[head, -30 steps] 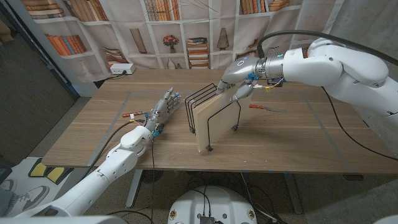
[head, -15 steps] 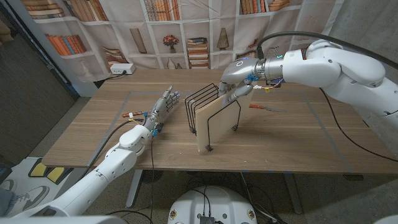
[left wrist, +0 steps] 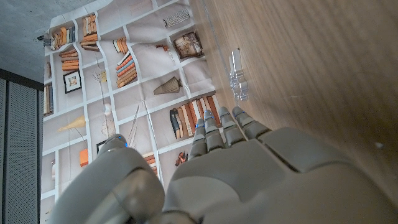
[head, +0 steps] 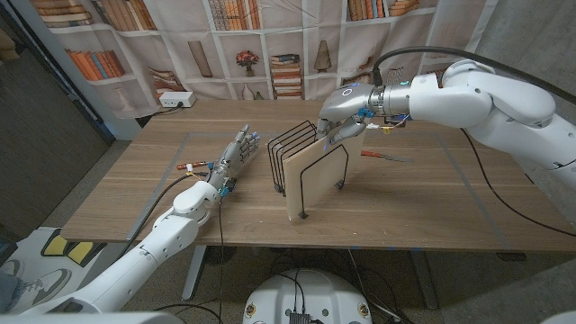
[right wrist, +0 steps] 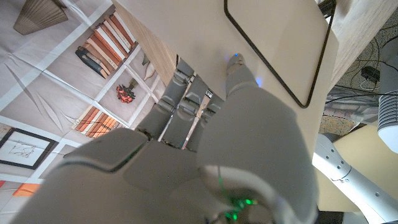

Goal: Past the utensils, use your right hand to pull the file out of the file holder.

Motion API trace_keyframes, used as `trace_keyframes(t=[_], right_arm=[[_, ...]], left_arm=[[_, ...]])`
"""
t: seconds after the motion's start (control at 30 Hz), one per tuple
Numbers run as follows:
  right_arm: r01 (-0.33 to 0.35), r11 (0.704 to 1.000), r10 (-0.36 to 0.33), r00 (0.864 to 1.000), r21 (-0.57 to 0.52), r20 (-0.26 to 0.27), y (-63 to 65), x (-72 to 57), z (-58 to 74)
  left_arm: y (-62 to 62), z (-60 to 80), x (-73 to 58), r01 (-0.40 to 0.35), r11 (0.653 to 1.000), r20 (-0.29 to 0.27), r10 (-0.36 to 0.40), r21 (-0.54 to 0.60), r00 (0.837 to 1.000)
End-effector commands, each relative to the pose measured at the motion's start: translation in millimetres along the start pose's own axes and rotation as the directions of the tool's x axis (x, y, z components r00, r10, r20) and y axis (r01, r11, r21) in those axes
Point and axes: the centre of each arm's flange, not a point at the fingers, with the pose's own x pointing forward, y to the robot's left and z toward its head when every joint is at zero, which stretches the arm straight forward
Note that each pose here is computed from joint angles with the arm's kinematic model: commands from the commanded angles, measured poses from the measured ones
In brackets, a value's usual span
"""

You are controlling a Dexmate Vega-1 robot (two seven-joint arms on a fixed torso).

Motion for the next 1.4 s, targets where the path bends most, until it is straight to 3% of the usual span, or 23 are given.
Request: trace_keyframes(t=[0.03,0.23,0.43,0.77,1.17,1.4], right_arm=[[-0.004,1.000,0.004,1.000,-0.006,-0.024,-0.7,0.4,0.5],[0.009,1.000,-0.009,0.999,0.001,-0.049,-5.0,-3.7,1.7],[-0.010,0.996,0.015,0.998,0.089,-0.056,-14.3,-9.8,-1.6],[0.025,0.994,-0.009,0.989,0.107,-0.149,-45.9,-30.1,-11.4],[-0.027,0.982,0.065,0.977,0.187,-0.201,-79.7,-42.7,-27.4],[-0.033,0.948,0.114,0.964,0.318,-0.238,-103.5,-55.0,-47.9]], left_arm=[[0.3,-1.0,-2.1,-0.007,1.000,0.004,0.007,-0.013,1.000],[0.1,4.2,-3.0,-0.004,1.000,0.009,0.004,0.001,1.000],[1.6,7.7,-6.5,-0.008,1.000,0.010,0.008,0.006,1.000],[2.6,8.2,-6.7,0.002,1.000,0.010,-0.003,0.007,1.000],[0.6,10.5,-0.6,0.036,0.999,0.006,-0.036,0.021,0.999],[1.3,18.2,4.6,0.048,0.998,0.020,-0.049,0.039,0.999]])
